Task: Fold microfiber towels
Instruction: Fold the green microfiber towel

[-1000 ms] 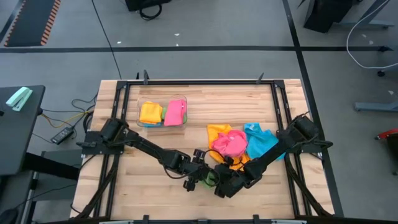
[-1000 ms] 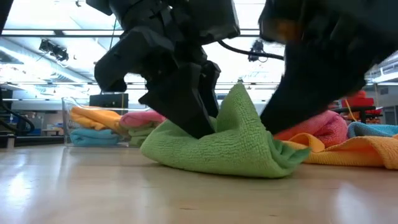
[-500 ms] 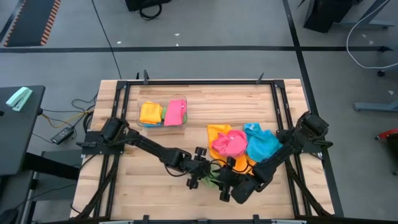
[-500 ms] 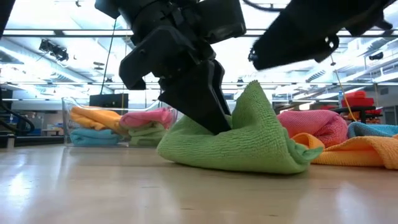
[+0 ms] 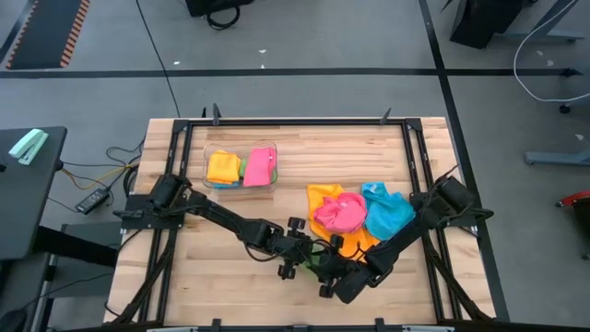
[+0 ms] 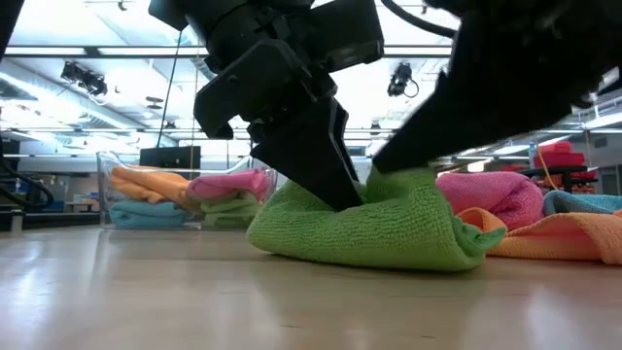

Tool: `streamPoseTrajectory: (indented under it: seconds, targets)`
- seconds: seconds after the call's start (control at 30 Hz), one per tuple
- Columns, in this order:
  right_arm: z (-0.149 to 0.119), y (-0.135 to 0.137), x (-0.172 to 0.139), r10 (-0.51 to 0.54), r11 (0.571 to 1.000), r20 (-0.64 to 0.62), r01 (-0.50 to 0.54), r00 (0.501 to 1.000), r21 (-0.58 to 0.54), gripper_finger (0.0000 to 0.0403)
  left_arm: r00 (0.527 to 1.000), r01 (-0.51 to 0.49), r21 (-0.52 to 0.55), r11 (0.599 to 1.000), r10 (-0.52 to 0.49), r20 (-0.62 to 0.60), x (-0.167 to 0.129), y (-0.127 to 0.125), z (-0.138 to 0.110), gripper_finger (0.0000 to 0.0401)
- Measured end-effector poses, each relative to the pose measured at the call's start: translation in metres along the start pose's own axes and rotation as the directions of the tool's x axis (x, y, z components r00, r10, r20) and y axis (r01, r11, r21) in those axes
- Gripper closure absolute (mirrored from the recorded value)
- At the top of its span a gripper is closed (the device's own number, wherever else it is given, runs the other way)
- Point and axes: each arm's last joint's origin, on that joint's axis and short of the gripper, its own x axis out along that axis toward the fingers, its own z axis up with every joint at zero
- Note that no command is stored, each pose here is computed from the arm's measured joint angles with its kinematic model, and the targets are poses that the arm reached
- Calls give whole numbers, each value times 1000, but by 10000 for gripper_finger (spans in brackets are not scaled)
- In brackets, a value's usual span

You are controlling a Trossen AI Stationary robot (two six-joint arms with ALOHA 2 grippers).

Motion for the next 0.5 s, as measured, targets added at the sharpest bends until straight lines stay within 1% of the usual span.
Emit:
streamPoseTrajectory:
  seconds: [0.17,0.33,0.5]
  targets:
    - [-12,-7,-4,-55,998,-94,57,994,12,207,1000,-1,5,1000,2,-25,0,0,-2,246]
    - [-20,-14,-6,-88,993,-194,102,977,61,207,1000,0,8,1000,1,-30,0,-1,-3,245]
    - [-24,-15,-5,-82,991,-220,102,972,82,207,1000,0,14,1000,1,-30,0,-1,-3,253]
